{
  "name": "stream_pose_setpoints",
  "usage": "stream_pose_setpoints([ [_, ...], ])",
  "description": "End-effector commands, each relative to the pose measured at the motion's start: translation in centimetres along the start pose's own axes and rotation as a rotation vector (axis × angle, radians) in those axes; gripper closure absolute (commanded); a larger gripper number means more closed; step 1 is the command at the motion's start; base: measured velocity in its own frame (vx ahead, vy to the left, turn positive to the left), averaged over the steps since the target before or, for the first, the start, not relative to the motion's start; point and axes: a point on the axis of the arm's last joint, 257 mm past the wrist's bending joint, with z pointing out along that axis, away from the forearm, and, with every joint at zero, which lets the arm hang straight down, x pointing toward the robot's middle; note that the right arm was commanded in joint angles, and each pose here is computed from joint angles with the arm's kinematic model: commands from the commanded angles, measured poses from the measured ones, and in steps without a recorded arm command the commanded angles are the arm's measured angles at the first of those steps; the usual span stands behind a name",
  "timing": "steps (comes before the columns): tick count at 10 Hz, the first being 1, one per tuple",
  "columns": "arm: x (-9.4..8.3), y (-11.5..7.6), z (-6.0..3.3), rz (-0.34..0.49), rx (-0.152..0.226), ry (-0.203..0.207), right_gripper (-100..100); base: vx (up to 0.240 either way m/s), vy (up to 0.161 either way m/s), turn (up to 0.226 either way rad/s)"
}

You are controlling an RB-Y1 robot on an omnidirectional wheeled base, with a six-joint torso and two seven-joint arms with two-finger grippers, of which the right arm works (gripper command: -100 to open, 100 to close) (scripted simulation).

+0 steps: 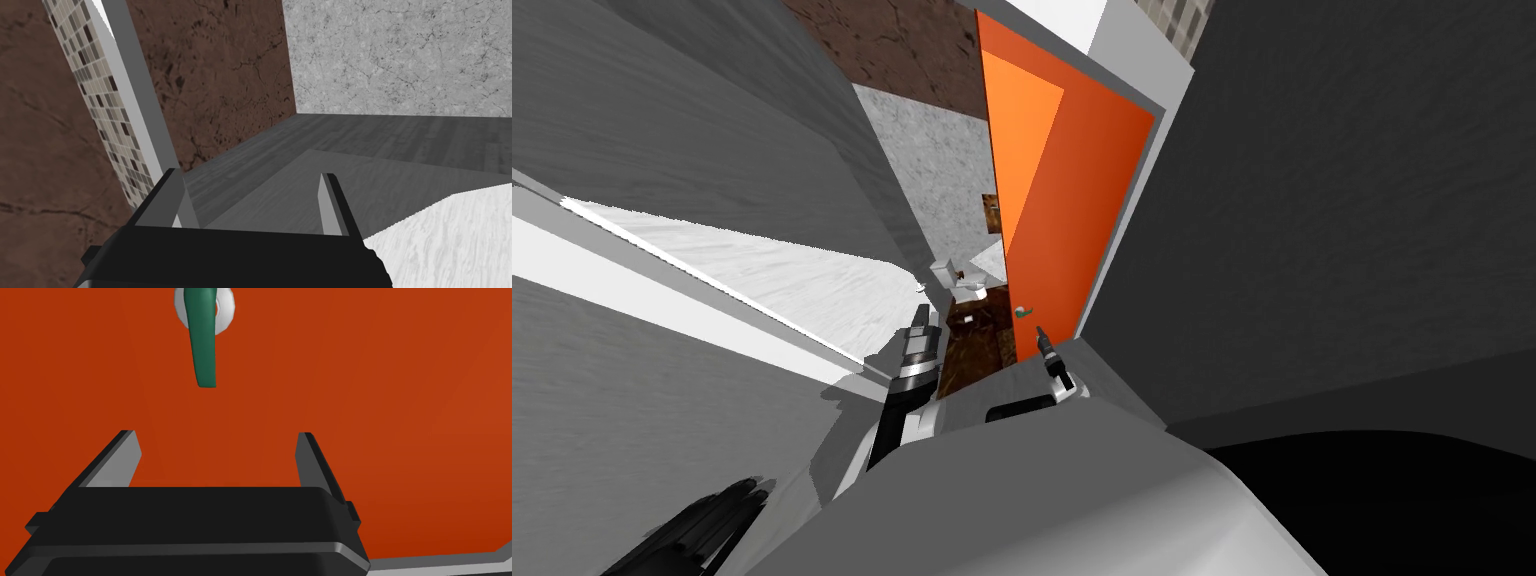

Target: Push the door open

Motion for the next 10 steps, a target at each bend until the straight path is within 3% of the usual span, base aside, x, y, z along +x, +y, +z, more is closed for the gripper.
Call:
stream_pose_setpoints([
  [1,0.7,-0.7,-0.04,0.005,0.016,0.009,-100,0.116,-0.042,0.043],
  [5,2.2,-2.1,-0.24,0.018,0.045,0.026,-100,0.100,-0.033,0.040],
  [10,-0.1,-2.2,-0.38,-0.015,0.050,0.011,-100,0.146,0.038,0.022],
])
